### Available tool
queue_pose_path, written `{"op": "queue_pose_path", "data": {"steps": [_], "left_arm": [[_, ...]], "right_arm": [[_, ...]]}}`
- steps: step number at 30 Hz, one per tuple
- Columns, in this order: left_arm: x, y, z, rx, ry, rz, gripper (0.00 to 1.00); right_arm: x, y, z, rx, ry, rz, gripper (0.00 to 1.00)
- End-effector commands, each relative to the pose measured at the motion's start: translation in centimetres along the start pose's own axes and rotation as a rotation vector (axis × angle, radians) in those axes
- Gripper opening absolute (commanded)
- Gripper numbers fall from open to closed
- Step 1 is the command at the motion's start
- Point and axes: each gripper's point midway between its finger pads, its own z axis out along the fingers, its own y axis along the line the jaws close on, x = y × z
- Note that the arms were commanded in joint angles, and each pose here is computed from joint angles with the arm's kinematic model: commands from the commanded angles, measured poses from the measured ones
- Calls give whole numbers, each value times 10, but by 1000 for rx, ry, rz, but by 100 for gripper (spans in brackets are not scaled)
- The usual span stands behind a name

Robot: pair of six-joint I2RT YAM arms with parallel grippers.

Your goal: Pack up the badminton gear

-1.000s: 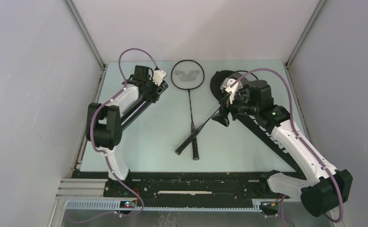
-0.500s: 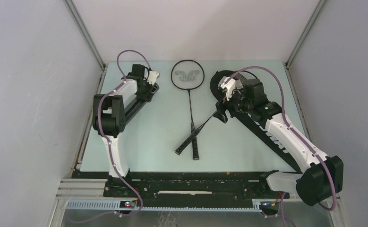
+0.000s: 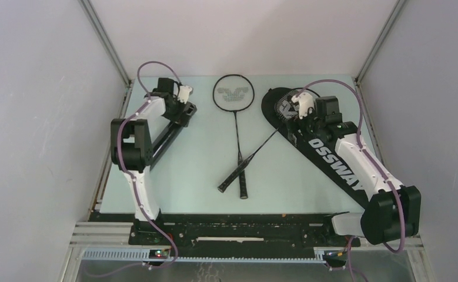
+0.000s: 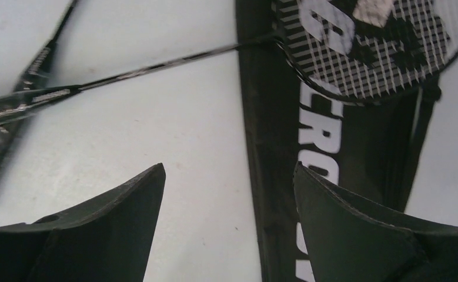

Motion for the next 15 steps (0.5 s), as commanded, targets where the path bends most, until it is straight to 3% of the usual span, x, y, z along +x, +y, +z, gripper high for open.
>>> {"op": "queue_pose_path", "data": {"steps": [1,5,9,15], "left_arm": [[-47,6,-74,-32,-204,-31,100],[-58,-30,-120,44,-335,-10,100],[-59,-101,-148,183,-420,100,100],[-68,-218,-147,398,-463,255,100]], "right_arm": [[6,-37,-9,119,37,39,89],[27,-72,-6,186,83,102,89],[48,-108,0,226,144,195,89],[65,-142,8,244,191,280,88]]}}
